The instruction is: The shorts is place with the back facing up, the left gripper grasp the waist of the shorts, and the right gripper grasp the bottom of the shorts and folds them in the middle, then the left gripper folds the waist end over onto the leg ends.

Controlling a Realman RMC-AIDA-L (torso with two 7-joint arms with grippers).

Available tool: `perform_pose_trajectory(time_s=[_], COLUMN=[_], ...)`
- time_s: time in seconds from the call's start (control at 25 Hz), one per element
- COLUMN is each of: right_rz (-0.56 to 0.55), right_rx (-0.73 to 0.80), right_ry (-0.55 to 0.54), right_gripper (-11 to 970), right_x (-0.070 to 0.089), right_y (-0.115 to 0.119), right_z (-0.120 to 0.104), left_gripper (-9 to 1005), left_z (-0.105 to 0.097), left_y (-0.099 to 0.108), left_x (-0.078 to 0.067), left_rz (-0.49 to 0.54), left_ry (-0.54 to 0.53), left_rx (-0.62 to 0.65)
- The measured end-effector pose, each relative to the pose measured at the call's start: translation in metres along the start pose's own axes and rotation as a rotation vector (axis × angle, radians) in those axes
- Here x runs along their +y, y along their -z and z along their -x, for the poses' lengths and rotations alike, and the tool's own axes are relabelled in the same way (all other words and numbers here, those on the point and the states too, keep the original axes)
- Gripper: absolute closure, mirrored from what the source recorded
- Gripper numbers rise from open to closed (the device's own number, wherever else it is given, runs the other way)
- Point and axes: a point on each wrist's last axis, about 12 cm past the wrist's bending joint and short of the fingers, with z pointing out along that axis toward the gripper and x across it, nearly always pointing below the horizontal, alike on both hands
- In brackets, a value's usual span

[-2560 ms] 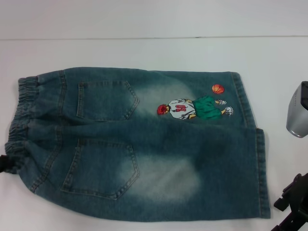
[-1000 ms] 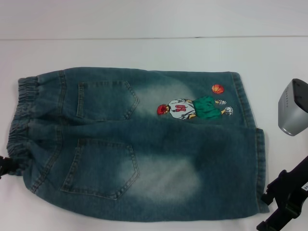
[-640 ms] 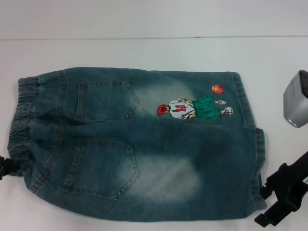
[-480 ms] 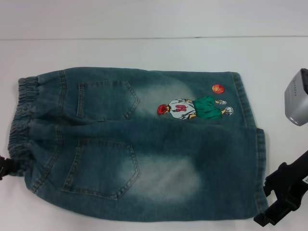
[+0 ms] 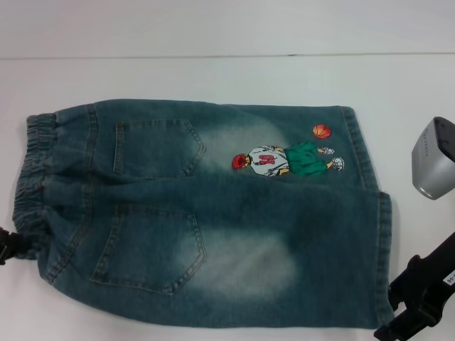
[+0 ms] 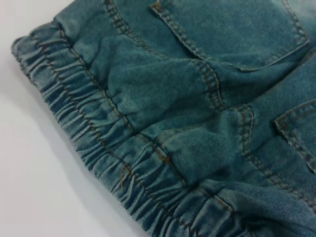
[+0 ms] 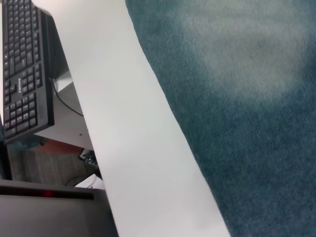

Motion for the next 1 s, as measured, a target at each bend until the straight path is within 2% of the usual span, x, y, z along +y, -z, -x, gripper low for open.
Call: perform_pose_trajectory(time_s=[0.4,0.84,1.0], right_rz=[-0.033,-0.052,-0.047], right_rx=[-0.002,-0.041,-0.125], right_ry=[-0.024,-0.007,0.007], right_gripper=[686,920,926], right_x=[-0.005,-0.007,-0.008], right_y=[-0.003,-0.004,0.001], right_z=[-0.001,-0.008,-0.011], left_gripper=[925,925,925], left_z=[0.000,-0.001,0.000], left_y=[-0.001,-0.002,0.001], left_x=[-0.001,-0.001,0.001], left_rz=[-0.006,-0.013,-0.011], left_ry=[0.002,0.014,0.040], left_rx=[-0.004,-0.009,-0.038])
